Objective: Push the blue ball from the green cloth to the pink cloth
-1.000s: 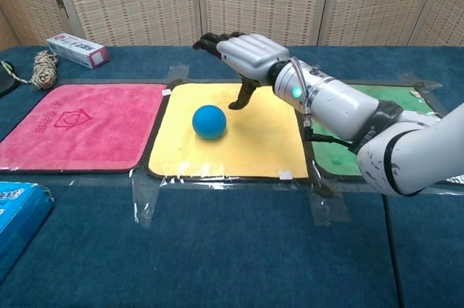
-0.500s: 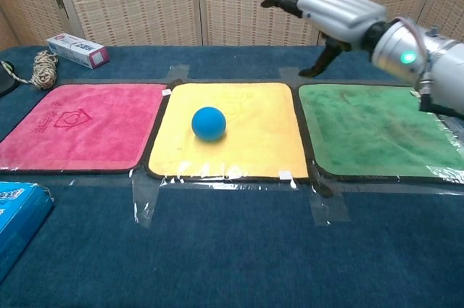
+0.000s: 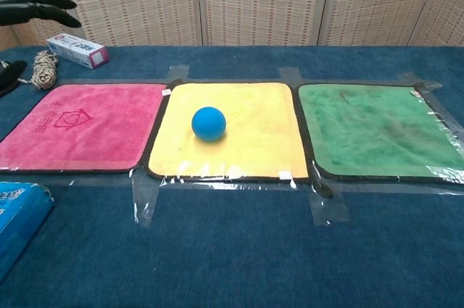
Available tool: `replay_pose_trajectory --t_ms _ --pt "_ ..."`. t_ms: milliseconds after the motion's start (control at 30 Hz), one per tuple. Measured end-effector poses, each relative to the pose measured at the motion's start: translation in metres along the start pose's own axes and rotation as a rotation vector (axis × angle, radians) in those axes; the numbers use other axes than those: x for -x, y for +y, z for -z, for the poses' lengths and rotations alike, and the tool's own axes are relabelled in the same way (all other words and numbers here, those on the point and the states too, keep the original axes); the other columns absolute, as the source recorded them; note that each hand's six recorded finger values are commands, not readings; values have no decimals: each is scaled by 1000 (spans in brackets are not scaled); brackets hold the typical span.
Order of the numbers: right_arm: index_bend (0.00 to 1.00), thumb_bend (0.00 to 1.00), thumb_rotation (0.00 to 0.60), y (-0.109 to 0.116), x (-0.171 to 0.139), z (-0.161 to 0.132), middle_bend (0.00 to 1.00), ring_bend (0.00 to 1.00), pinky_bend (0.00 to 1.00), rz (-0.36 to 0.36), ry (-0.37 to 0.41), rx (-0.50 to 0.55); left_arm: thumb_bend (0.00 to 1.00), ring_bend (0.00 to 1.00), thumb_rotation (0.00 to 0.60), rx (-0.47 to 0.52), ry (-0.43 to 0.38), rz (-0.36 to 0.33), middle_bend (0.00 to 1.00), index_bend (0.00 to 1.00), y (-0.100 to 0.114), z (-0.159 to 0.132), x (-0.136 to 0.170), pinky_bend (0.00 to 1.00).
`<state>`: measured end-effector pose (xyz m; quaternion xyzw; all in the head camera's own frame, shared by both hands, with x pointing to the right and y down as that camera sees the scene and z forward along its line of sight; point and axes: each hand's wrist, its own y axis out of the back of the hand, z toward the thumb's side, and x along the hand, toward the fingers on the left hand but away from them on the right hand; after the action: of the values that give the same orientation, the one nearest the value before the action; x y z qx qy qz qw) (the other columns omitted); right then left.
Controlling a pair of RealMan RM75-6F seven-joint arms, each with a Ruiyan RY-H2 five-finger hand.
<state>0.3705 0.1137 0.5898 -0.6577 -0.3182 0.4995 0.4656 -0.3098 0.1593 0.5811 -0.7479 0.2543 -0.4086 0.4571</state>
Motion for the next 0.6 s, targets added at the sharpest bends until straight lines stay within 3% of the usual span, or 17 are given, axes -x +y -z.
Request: replay_pose_trajectory --t_ms 133,267,300,333,400,533,600 --pt "0 217 600 3 -26 14 0 18 4 0 -45 38 874 51 600 9 -88 53 40 127 -6 -13 -30 0" --pt "0 217 600 5 -42 22 0 22 4 9 -75 44 904 73 599 0 -166 110 69 131 -13 -26 -61 11" --pt "0 217 600 5 -44 23 0 24 4 12 -81 47 908 81 573 -5 -187 126 80 134 -15 -31 -70 17" --pt "0 217 600 6 -47 23 0 24 4 16 -86 51 911 86 539 -10 -203 137 86 135 -16 -34 -77 22" --pt "0 217 600 6 -50 24 0 24 4 18 -90 54 914 92 363 -26 -239 164 95 137 -18 -43 -93 27" --pt "0 217 600 5 -56 24 0 22 4 14 -95 56 915 92 110 -57 -290 214 96 133 -23 -60 -117 20" --pt "0 218 600 4 -57 24 0 25 4 15 -99 60 914 92 27 -71 -307 241 96 133 -26 -68 -129 17"
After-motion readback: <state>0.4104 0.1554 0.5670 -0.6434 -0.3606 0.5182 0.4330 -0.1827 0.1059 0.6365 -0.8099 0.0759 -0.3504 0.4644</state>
